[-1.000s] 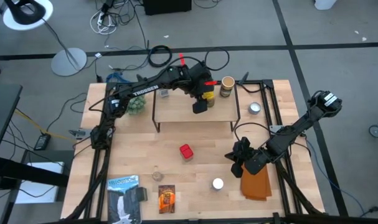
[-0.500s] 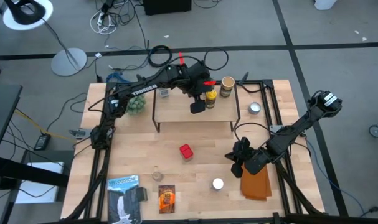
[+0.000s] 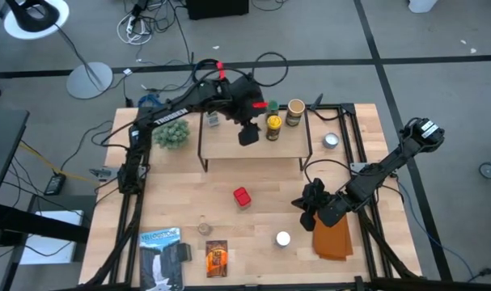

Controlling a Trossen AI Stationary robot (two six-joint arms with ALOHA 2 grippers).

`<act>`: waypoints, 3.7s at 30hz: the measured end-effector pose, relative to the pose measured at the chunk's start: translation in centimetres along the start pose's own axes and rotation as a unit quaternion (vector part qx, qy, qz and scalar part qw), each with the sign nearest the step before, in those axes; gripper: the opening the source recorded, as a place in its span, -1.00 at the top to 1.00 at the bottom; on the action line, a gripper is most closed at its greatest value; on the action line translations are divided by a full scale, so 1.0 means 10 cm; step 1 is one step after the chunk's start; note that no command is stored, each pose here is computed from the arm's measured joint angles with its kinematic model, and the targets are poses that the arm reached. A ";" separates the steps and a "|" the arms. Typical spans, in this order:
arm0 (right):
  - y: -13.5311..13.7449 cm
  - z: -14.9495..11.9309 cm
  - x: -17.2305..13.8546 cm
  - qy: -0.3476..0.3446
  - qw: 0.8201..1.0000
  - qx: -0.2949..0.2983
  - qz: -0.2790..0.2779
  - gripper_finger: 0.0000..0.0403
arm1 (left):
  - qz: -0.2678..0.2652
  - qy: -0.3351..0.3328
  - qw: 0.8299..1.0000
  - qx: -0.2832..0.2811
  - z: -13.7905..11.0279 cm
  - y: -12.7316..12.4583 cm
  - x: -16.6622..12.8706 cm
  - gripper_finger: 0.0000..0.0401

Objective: Shelf spices
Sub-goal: Put the red seasoning can onto the shelf

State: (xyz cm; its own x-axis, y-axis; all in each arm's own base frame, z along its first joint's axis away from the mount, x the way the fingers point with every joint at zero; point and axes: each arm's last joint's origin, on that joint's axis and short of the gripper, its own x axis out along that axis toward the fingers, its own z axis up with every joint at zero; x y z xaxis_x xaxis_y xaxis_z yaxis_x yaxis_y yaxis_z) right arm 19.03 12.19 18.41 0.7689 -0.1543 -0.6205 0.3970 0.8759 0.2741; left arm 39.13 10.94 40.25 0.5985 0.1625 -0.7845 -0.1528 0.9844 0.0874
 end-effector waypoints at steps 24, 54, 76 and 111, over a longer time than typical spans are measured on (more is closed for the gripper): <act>0.09 -0.07 -0.06 0.023 0.999 0.022 0.042 0.99 | -0.038 0.090 0.991 0.095 -0.41 -1.58 -0.20 0.99; 0.04 0.04 0.01 -0.011 1.000 0.005 0.021 0.97 | 0.046 0.078 0.991 -0.104 -2.44 -1.64 -0.17 0.93; -0.05 0.16 0.10 -0.021 1.000 0.017 0.000 0.97 | 0.048 0.072 0.990 -0.113 -2.49 -1.66 -0.10 0.93; 0.08 0.77 0.34 -0.227 0.965 0.052 0.120 -0.18 | 0.000 -0.010 0.989 -0.151 -2.32 -1.74 -0.09 0.93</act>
State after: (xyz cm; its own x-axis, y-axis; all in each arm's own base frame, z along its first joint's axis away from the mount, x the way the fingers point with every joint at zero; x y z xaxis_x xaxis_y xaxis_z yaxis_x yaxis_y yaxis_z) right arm 25.79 8.83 22.22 0.9758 -0.1585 -0.1506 0.2109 0.8641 0.4571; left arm 23.07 -7.87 25.18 0.6140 0.1665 -0.7715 -0.3781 0.9201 -0.1023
